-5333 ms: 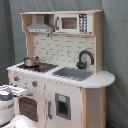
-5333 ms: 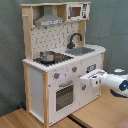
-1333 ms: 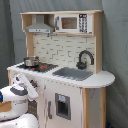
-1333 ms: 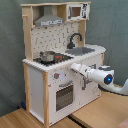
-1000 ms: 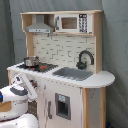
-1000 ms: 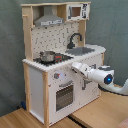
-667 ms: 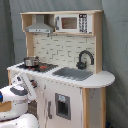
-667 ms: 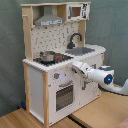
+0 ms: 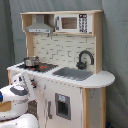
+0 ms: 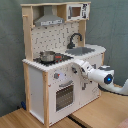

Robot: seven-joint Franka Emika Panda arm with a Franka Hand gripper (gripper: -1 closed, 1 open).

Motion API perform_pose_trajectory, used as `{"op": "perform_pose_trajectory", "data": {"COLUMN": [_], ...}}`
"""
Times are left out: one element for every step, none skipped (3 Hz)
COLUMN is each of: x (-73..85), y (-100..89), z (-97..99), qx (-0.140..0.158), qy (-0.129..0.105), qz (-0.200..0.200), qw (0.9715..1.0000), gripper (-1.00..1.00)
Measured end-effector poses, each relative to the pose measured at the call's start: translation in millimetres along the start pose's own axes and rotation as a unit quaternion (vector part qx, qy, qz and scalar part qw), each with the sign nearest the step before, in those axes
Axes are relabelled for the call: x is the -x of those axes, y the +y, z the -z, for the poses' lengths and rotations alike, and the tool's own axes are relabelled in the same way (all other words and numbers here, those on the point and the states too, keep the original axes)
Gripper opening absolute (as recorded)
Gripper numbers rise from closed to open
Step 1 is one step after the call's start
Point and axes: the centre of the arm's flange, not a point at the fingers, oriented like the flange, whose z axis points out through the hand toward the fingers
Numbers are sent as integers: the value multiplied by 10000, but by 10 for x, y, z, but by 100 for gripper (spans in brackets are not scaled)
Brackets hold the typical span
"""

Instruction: Play with the kitchen

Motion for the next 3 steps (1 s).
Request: {"op": "perform_pose_trajectory", "data": {"x": [2, 3, -58], "y": [-10, -15, -176], "z": [5, 7, 142], "qx": [-7, -11, -94], "qy": [-4, -4, -40], "qz": [-48, -59, -248], "qw": [10000, 10000, 9996], "gripper": [-100, 100, 100]}}
